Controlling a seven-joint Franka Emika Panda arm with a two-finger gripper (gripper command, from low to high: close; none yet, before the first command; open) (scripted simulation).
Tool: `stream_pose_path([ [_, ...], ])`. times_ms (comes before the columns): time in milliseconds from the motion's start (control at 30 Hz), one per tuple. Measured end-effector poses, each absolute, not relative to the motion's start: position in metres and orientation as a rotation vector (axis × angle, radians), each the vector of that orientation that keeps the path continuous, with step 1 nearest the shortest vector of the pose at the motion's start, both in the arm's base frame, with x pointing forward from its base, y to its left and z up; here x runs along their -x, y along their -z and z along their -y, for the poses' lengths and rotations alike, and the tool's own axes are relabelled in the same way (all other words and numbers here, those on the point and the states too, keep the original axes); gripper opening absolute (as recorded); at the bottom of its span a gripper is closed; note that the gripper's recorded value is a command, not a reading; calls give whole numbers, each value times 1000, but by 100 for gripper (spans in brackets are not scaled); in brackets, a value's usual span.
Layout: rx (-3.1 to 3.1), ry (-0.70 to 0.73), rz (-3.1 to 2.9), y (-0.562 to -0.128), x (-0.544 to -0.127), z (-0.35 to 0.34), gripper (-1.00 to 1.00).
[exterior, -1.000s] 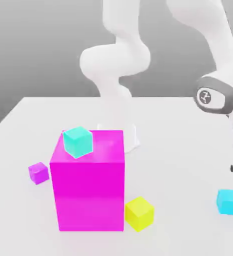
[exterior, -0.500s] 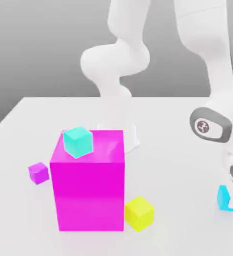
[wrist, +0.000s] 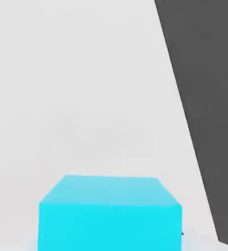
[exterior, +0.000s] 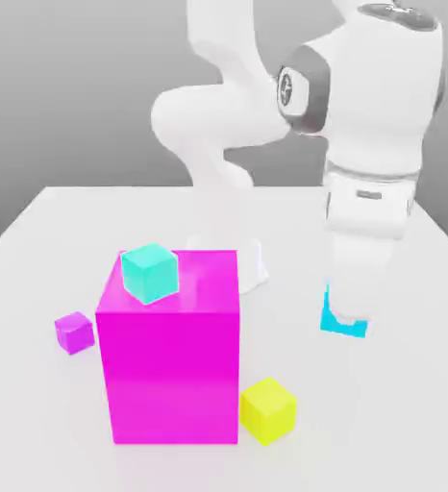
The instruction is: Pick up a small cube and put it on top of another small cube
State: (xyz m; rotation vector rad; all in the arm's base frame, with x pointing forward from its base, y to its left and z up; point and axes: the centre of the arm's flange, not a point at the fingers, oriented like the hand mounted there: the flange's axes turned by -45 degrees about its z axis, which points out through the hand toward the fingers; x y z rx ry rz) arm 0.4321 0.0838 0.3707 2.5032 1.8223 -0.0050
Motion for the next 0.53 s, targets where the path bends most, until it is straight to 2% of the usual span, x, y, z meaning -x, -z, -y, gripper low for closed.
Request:
stream_pose_path([
  [133,-2570,8,-1750,-415,-419,-5,-100],
  [267,-2646,4,-1684,-450,-388,70,-100],
  [400,-2664,2,-1669,-411,-380,87,-100],
  [433,-2665,1,-1669,-399,-379,87,100],
  [533,-2665,1,-1669,-399,-379,87,100],
])
